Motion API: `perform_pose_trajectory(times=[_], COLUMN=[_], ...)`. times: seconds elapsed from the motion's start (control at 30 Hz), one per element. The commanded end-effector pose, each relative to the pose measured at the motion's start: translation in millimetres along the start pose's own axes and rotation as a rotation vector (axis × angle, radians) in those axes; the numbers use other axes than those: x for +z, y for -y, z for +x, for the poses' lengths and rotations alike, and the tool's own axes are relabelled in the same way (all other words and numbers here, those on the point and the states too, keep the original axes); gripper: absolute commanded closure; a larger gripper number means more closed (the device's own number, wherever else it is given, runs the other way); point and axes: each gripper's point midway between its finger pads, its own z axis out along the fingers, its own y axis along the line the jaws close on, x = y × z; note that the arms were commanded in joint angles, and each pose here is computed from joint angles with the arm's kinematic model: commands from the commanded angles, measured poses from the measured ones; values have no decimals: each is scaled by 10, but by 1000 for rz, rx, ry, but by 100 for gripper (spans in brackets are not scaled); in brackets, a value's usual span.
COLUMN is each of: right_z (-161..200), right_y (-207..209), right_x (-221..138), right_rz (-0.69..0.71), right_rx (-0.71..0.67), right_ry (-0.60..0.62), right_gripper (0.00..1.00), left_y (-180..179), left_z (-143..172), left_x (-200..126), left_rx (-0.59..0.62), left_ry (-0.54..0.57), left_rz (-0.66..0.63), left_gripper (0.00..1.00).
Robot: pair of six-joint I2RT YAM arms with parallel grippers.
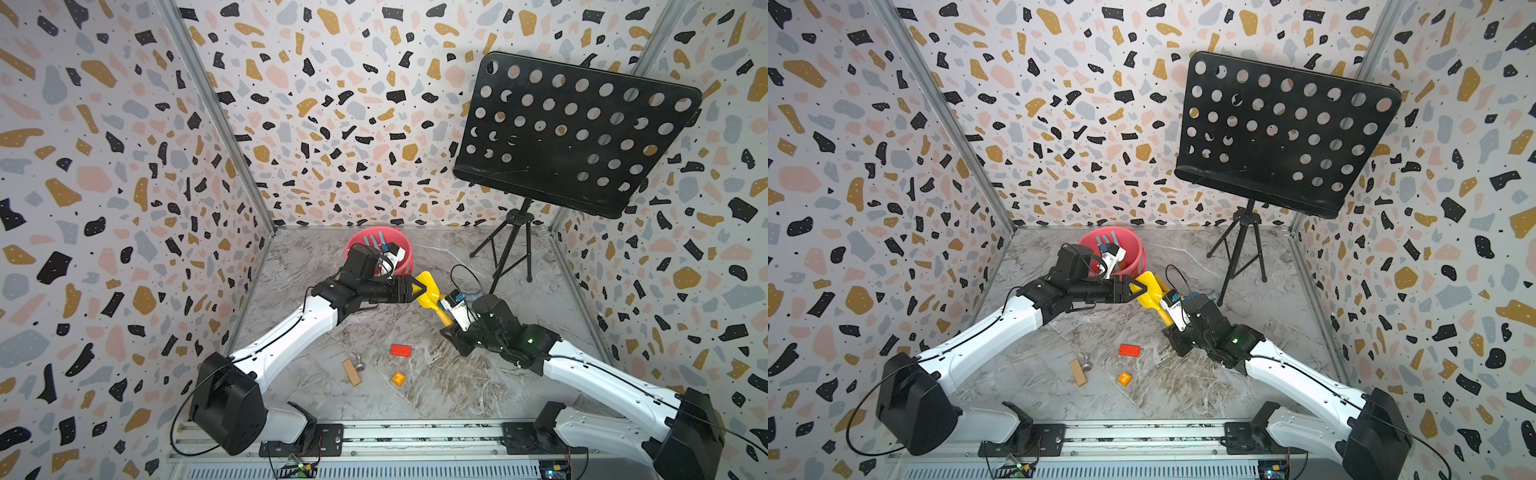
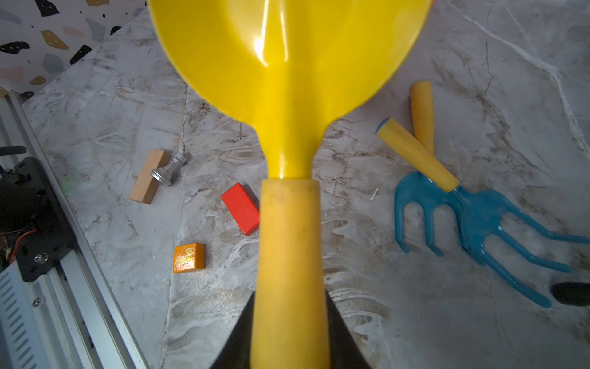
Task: Organize the gardening tools
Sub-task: Pick up the gardening tool from the center of the board.
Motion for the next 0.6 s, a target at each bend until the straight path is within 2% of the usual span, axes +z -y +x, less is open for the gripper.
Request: perform_pose_trajectory(times=[0.0, 0.13, 0.33, 0.4, 0.57], right_z=[-175, -164, -159, -160, -141], right_y=[-83, -70, -41, -29, 9], right_x=[-74, -50, -27, -28, -34], right_rz=[-33, -25, -11, -3, 18], right_rx=[-26, -23, -13, -7, 16], right_ry=[64, 54, 48, 48, 41], right_gripper=[85, 84, 68, 59, 30], left_y=[235, 239, 192, 158, 131], left_z=[-150, -150, -176, -197, -281], left_x=[-3, 14, -14, -40, -137], left_rx=[51, 56, 78, 91, 152], left_ry=[39, 39, 64, 87, 144], left_rz=[81, 80, 41, 16, -36], left_gripper=[52, 74, 100, 100, 100])
